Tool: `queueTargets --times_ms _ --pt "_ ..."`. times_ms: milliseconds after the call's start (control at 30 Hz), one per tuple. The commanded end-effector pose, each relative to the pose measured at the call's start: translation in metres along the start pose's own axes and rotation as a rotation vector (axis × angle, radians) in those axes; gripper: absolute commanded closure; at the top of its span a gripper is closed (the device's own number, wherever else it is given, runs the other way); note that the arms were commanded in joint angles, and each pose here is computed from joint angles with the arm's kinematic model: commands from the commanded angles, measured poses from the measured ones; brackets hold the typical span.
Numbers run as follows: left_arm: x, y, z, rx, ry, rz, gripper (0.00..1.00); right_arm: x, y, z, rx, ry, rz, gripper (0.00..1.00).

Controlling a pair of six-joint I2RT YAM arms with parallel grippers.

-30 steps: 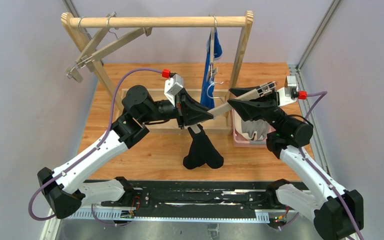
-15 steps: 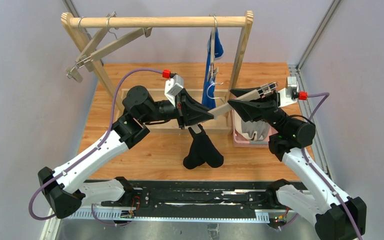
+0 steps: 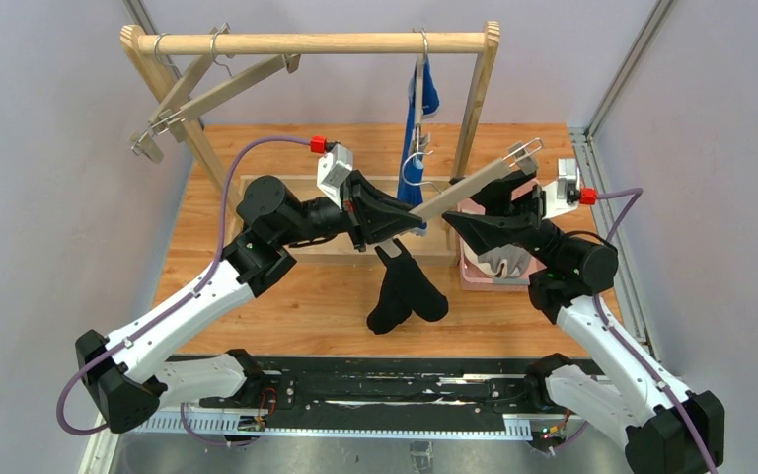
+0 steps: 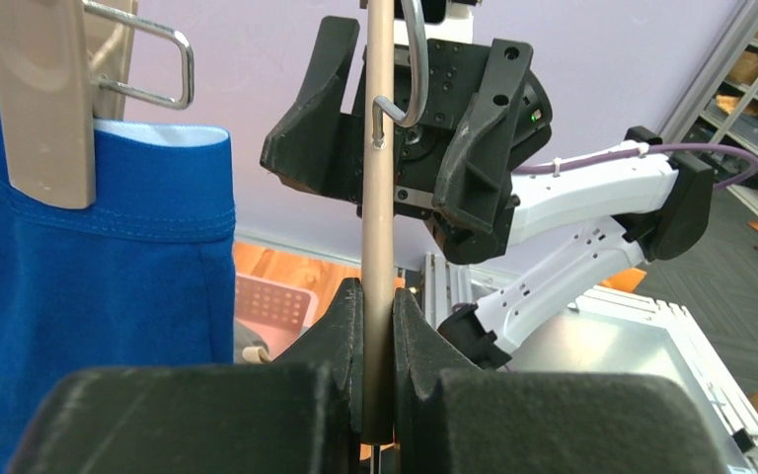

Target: Remove the underwear clipped to the hanger

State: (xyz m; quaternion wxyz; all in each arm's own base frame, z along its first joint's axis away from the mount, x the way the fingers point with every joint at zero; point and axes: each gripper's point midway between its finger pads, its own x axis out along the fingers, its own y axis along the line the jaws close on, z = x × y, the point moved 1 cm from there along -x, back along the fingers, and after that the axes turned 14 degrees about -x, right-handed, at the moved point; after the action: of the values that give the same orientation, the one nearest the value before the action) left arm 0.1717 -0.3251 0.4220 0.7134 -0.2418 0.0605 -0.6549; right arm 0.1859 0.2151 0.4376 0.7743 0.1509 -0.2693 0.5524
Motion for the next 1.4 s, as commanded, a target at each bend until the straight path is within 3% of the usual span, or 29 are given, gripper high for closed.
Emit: queueTargets --times_ms 0,467,667,733,833,867,933,1000,1067,1367 --pt "0.001 -0.019 0.023 0.037 -0.093 -0.061 1.00 0.003 0.009 0.014 -0.040 -0.066 0.031 0.30" --pt "0.000 -0.017 0.020 0.010 -0.137 -0.070 1.00 0.015 0.002 0.028 -0.041 -0.170 0.046 0.28" --pt "0.001 -0.015 0.018 0.005 -0.132 -0.071 1.00 0.020 0.002 0.029 -0.030 -0.178 0.065 0.32" --pt "0.001 -0.015 0.018 0.005 -0.132 -0.069 1.00 0.021 0.003 0.031 -0.037 -0.178 0.072 0.40" --pt "0.002 -0.014 0.017 0.003 -0.130 -0.067 1.00 0.023 0.004 0.030 -0.034 -0.160 0.084 0.66" --pt "0.002 -0.013 0.016 0.002 -0.129 -0.066 1.00 0.023 0.005 0.030 -0.031 -0.158 0.087 0.69" --pt "0.002 -0.012 0.015 -0.001 -0.126 -0.064 1.00 0.024 0.006 0.031 -0.022 -0.161 0.090 0.63" --pt "0.003 -0.011 0.014 -0.003 -0.124 -0.062 1.00 0.024 0.006 0.032 -0.018 -0.159 0.091 0.46" --pt "0.003 -0.010 0.014 -0.003 -0.125 -0.059 1.00 0.024 0.006 0.031 -0.018 -0.156 0.089 0.37" --pt "0.006 -0.009 0.012 -0.006 -0.120 -0.059 1.00 0.026 0.007 0.031 -0.017 -0.156 0.088 0.36"
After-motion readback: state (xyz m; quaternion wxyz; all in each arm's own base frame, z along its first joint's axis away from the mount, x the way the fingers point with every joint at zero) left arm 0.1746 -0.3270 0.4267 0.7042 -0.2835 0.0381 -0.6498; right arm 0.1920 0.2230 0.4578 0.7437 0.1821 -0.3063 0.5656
